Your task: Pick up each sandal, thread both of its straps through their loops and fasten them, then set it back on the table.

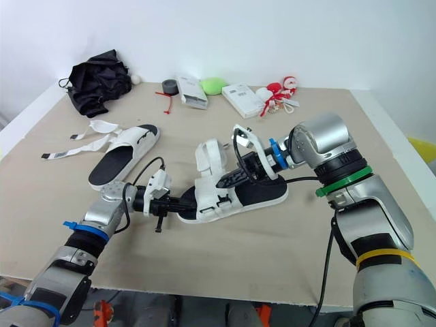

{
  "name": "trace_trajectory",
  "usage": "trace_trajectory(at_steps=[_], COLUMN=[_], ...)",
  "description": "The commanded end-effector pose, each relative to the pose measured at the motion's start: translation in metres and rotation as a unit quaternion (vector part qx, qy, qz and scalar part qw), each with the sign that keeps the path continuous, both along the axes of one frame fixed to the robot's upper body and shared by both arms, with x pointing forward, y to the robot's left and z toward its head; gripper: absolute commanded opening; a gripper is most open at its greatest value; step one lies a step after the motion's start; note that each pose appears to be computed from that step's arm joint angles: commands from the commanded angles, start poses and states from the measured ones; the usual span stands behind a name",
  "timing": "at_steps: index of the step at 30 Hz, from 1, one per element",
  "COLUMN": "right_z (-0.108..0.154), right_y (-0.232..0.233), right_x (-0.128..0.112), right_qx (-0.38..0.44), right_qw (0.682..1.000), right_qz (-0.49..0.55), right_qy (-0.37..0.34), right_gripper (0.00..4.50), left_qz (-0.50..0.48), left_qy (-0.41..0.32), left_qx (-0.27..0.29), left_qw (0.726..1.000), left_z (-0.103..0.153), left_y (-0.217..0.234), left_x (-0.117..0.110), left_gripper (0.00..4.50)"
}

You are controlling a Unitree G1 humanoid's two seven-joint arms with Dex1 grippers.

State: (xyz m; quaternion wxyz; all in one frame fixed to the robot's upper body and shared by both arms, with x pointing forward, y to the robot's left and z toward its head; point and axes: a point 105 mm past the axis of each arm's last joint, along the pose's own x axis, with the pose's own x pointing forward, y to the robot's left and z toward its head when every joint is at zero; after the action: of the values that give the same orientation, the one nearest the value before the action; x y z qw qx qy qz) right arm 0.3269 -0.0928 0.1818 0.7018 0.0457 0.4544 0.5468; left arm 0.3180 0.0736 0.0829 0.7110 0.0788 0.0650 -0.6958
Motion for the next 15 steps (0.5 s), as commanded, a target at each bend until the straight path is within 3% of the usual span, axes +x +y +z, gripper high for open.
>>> trace_trajectory(at_steps=[1,10,15], right_z=[0.019,0.013,-0.003], right_y=[0.005,0.004,0.0], right_x=[0.002,0.003,0.001], right_qx=[0.012,-0.005,-0.034], right_qw=[1.0,1.0,0.999], right_qz=[0.015,0.015,0.016], right_qy=[-0.02,-0.012,-0.001], right_gripper=[0.06,0.06,0.06], left_qz=[0.032,0.035,0.037], left_qy=[0.099,0.102,0.103], left_qx=[0.087,0.084,0.083], left_qw=[0.991,0.991,0.991], left_z=[-0.062,-0.063,-0.063], left_y=[0.018,0.018,0.018], left_x=[-0.018,-0.018,-0.018], left_gripper=[0.0,0.0,0.0])
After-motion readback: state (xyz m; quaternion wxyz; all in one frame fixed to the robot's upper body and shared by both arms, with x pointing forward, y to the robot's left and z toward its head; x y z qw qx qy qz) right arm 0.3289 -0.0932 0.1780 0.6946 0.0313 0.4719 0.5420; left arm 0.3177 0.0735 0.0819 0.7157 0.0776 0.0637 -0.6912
